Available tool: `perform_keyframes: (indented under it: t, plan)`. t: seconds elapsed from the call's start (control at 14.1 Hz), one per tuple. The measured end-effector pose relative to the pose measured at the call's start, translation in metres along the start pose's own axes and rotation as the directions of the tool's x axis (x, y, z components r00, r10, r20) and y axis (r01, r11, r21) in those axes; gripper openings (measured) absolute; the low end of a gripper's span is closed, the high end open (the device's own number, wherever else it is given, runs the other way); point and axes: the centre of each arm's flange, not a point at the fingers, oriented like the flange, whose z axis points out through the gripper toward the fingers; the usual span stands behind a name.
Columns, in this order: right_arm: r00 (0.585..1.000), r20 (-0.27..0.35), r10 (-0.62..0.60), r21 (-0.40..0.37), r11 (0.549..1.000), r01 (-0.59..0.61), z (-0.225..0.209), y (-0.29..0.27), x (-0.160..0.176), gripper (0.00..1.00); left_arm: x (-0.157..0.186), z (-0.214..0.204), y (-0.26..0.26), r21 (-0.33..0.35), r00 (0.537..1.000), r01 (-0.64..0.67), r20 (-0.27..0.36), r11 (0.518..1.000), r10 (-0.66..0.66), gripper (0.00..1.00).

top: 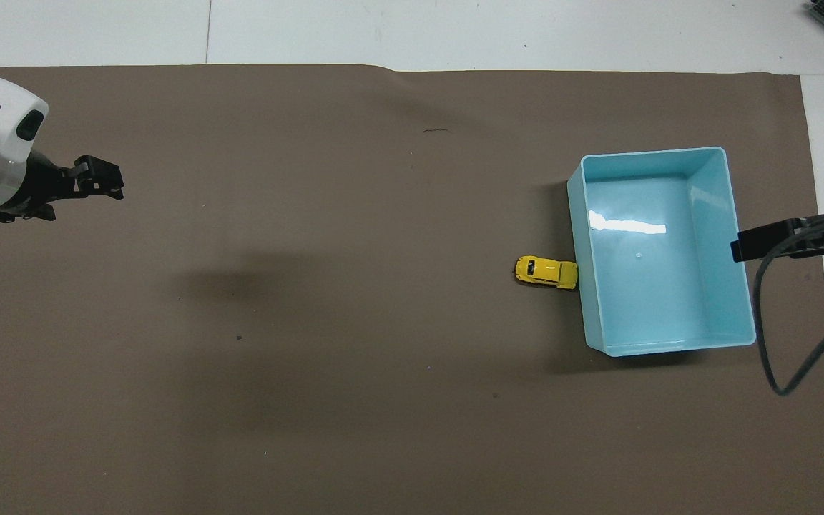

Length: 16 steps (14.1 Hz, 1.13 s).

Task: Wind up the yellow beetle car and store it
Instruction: 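Reach the right gripper into the light-blue box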

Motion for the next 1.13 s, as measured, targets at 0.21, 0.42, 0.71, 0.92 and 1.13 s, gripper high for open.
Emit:
perform_keyframes:
  t: [0.21,0.42,0.71,0.92,1.13]
  plan:
    - [0.989,-0.001,-0.15,-0.001,0.989,0.15,-0.001,-0.018,0.002,1.0,-0.014,-0.021,0.006,0.001,0.996,-0.091,0.015,0.996,0.091,1.0]
    - [0.969,-0.003,-0.247,-0.003,0.969,0.247,-0.002,-0.039,0.003,1.0,-0.027,-0.037,0.013,0.002,0.988,-0.153,0.035,0.988,0.153,1.0]
    - [0.926,-0.004,-0.378,-0.005,0.926,0.378,-0.003,-0.045,0.003,1.0,-0.037,-0.065,0.015,0.002,0.982,-0.184,0.05,0.983,0.183,1.0]
    - [0.866,-0.014,-0.499,-0.012,0.866,0.499,-0.004,-0.047,0.004,1.0,-0.048,-0.09,0.015,0.005,0.982,-0.187,0.034,0.982,0.187,1.0]
    - [0.814,-0.024,-0.58,-0.023,0.814,0.58,-0.005,-0.058,0.006,1.0,-0.063,-0.117,0.013,0.008,0.983,-0.186,0.003,0.983,0.186,1.0]
